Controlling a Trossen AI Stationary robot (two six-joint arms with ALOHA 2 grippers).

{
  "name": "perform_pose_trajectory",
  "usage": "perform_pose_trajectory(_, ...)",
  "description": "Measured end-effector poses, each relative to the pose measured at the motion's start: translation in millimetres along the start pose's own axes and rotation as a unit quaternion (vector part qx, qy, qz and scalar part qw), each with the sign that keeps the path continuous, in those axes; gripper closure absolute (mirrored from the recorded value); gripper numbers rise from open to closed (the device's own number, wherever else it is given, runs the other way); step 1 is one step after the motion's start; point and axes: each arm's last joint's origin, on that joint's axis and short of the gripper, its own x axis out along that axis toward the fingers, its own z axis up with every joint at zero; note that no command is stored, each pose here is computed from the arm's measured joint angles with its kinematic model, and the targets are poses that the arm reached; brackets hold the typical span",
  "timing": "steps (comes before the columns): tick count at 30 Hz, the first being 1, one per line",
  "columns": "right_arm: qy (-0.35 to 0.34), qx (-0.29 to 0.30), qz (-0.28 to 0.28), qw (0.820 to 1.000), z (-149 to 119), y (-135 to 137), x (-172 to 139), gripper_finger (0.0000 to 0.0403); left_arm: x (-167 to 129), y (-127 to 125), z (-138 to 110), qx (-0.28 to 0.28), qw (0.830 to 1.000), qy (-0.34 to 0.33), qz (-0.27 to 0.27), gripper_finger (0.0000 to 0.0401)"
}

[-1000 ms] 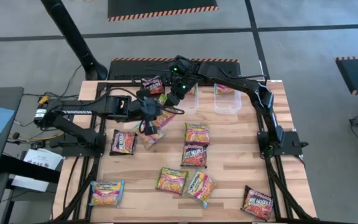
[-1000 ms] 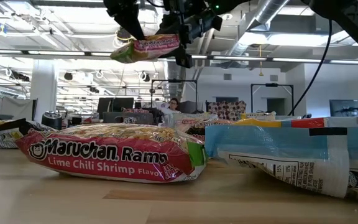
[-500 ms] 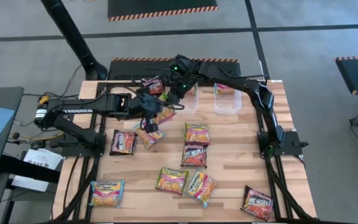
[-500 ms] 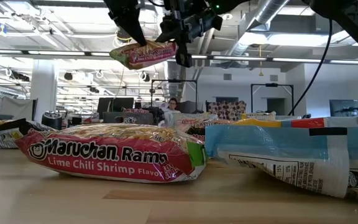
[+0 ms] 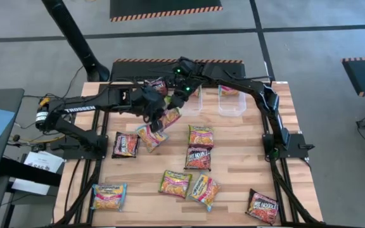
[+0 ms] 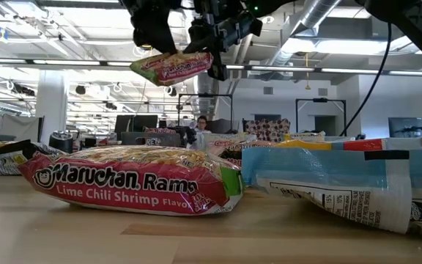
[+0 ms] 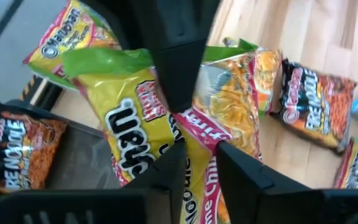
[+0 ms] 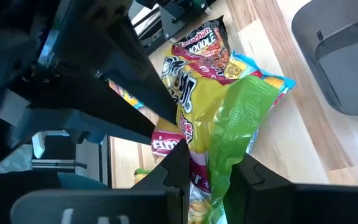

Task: Sort Maruchan noodles
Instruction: Put the green noodle pack into the left transparent bin

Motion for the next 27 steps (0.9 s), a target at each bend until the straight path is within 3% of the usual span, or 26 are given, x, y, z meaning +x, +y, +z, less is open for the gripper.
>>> perform_pose_trajectory(8,0.021,0.015,-0.02,0.999,-4,-18,-14,0.0326,-7,12,13,-0.035,0.999,-0.03,0.005,0.0291)
perform_pose_trajectory(19,0.038,0.007,-0.049,0.998,-7,-50,-42,0.0326,-39,22,41,-0.011,0.994,-0.096,0.055,0.0291)
perform_pose_trajectory(27,0.066,0.009,-0.064,0.996,-16,-70,-64,0.0326,-49,23,45,0.011,0.993,-0.095,0.063,0.0291)
